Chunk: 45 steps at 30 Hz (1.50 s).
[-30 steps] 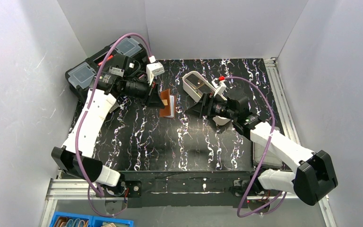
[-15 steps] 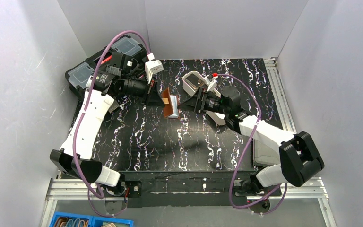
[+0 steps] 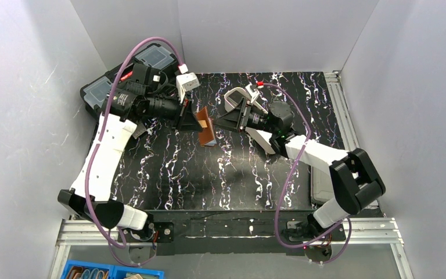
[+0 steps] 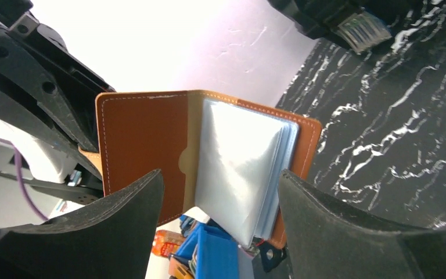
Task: Put the credit cards into the card holder
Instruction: Open the card holder.
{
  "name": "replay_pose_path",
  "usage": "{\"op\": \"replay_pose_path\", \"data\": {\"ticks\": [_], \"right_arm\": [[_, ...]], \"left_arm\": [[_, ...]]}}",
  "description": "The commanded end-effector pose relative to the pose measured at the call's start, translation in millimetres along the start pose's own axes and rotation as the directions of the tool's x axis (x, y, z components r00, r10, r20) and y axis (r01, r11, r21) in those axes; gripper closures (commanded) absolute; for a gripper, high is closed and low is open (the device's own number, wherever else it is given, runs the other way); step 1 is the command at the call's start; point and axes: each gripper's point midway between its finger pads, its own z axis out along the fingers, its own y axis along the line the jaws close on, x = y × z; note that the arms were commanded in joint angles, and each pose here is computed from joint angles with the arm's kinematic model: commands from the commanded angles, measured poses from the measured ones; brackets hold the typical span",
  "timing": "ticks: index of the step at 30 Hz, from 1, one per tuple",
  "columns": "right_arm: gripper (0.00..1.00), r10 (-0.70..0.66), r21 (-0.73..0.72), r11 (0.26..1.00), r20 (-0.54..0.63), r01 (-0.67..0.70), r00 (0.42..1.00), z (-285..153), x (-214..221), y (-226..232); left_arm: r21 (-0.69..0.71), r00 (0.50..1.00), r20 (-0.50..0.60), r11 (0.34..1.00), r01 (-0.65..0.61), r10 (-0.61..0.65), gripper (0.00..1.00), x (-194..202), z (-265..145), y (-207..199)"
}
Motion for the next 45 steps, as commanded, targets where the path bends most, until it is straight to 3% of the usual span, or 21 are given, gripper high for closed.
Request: {"op": "replay_pose_path", "data": {"ticks": [1, 5, 17, 25, 33, 45], "right_arm": [[0.23, 0.022, -0.193, 0.981, 0.006, -0.021, 1.0, 1, -8, 39], [0.25, 0.051, -0.224, 0.973, -0.006, -0.051, 0.999, 2, -3, 36], [0.2, -0.008, -0.039, 0.999, -0.014, 0.007, 1.0, 6, 1, 5], [0.22, 0.019, -0.119, 0.993, -0.023, -0.021, 1.0, 10, -2, 24], [0.37, 0.072, -0.275, 0.959, -0.013, -0.073, 0.997, 9, -14, 59], [0.37, 0.098, -0.148, 0.983, -0.055, -0.105, 0.994, 12, 4, 15]], "left_arm": [[0.01, 0.998, 0.038, 0.999, -0.05, 0.05, 1.0, -8, -14, -21], [0.008, 0.997, 0.045, 0.998, -0.057, 0.057, 1.0, -12, -15, -22], [0.007, 0.995, 0.069, 0.997, -0.073, 0.072, 1.0, -24, -21, -28], [0.005, 0.995, 0.068, 0.997, -0.077, 0.076, 1.0, -23, -20, -27], [-0.02, 0.995, 0.042, 0.995, -0.093, 0.094, 1.0, -3, -14, -17], [-0.017, 0.991, 0.073, 0.994, -0.11, 0.111, 1.0, -19, -20, -23]]}}
